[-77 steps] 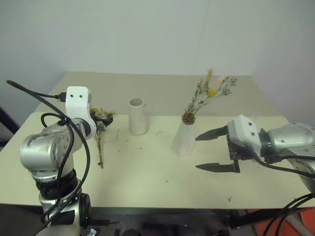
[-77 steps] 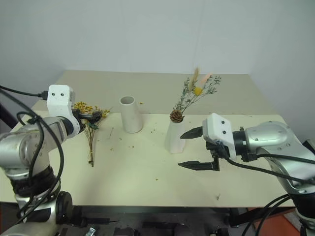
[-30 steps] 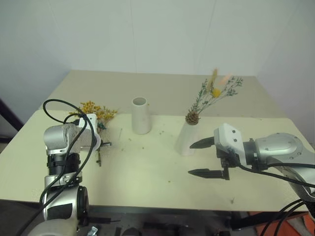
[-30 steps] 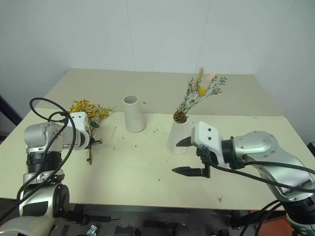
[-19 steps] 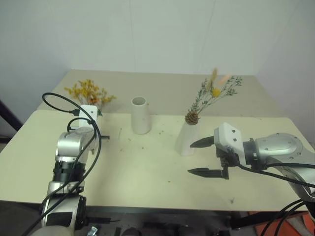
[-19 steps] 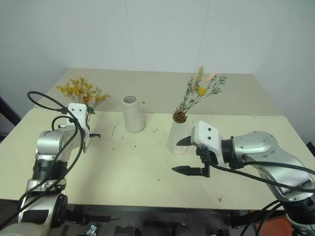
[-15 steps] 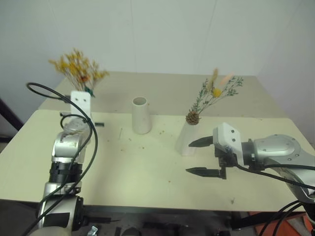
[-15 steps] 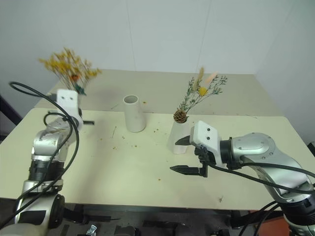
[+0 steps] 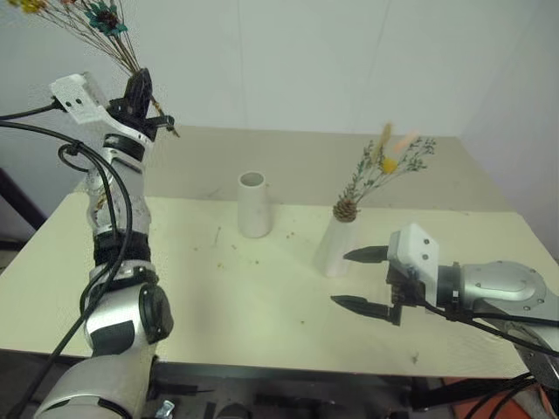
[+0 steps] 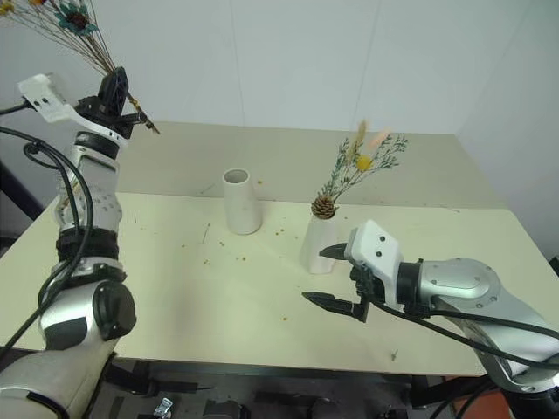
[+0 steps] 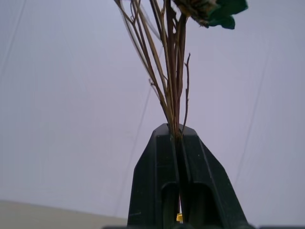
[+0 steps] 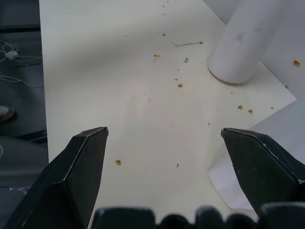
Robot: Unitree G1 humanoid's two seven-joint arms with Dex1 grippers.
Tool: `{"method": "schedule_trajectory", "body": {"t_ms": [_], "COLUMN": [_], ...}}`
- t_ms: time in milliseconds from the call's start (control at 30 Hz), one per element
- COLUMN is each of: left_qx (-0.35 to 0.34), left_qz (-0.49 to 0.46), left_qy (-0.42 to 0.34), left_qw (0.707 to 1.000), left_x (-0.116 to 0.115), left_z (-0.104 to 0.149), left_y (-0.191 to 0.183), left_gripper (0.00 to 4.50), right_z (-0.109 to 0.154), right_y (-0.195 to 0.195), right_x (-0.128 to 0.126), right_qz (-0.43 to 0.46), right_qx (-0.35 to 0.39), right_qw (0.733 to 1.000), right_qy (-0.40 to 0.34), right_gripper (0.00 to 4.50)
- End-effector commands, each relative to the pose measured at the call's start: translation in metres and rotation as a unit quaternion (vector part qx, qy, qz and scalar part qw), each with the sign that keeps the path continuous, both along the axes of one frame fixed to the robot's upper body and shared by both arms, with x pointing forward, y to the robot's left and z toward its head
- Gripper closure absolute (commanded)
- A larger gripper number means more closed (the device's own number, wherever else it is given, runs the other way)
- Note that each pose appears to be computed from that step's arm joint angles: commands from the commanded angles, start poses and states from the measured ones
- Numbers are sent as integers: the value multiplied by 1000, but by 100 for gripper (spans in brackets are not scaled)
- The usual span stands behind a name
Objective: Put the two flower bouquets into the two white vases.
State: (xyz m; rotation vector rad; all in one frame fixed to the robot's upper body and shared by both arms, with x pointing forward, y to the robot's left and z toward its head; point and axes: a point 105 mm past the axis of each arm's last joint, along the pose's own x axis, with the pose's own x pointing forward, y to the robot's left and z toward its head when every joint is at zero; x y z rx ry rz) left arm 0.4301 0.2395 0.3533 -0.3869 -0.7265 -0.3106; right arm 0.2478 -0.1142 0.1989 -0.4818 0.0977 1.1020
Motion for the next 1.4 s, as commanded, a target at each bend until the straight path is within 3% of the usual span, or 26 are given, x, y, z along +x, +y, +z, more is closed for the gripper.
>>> {"method": "schedule_trajectory", "body": {"t_ms": [33,200,400,600,1067,1400], "left_qx": [-8,-9,16,45,107,129], "left_qz": [-70,-165,-211,-208,-182,-175], "left_qy": [-49,-48,-39,-10,74,80], "left_qw": [996,985,977,977,975,973], "left_x": [-1,4,6,12,24,24], "left_z": [11,0,-9,-17,-64,-74], "left_y": [-19,-49,-75,-85,-96,-101], "left_gripper": [448,448,448,448,448,448], "right_z": [7,5,2,-3,-6,-10], "right_y": [5,9,11,9,8,5], "right_x": [-4,-7,-12,-17,-15,-15], "right_qz": [-8,-20,-39,-61,-82,-94], "right_qx": [9,14,21,19,17,13], "right_qw": [1000,999,999,998,996,995], "right_qy": [-23,-26,-28,-22,-23,-22], "right_gripper": [0,0,0,0,0,0]}}
